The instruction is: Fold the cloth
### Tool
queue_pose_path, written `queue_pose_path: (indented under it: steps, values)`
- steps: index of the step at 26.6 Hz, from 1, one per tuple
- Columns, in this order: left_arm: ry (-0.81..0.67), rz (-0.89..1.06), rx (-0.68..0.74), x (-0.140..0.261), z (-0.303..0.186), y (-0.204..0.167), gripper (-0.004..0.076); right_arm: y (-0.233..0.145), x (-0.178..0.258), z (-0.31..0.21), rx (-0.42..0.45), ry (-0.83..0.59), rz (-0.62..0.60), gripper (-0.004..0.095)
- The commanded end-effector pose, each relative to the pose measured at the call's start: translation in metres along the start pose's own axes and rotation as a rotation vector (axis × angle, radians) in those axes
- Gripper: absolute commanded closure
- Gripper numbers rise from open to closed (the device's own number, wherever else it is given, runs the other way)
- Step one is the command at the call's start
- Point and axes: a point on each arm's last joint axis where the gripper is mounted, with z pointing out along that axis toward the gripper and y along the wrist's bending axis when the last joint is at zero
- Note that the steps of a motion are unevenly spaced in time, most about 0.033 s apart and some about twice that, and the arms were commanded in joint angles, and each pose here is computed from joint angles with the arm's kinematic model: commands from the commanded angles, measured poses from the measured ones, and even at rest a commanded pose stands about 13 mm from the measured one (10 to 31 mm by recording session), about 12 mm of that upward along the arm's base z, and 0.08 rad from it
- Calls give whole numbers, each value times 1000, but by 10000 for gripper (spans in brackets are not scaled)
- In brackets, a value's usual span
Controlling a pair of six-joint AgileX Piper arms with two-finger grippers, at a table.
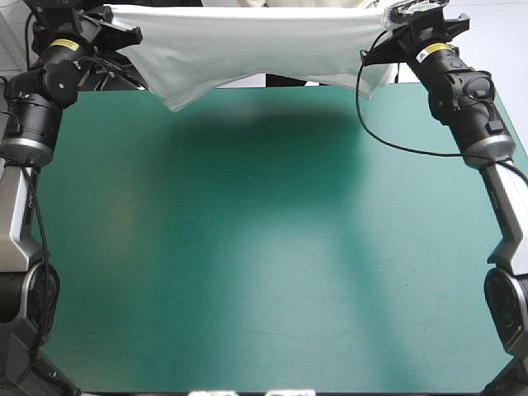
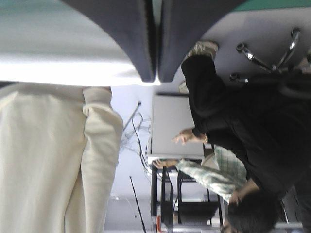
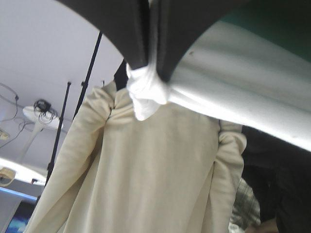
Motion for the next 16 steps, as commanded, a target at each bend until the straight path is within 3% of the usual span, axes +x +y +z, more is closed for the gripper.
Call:
queue_pose_path:
  steps: [1, 7, 16]
  values:
    - [-8, -22, -3, 3, -5, -1, 741, -8, -8, -8, 3, -14, -6, 926]
    - [319, -33, 21, 99, 3, -4, 741, 21, 69, -2, -195, 298, -5, 926]
    - [593, 73, 104, 147, -23, -10, 741, 34, 121, -28, -317, 561, 12, 926]
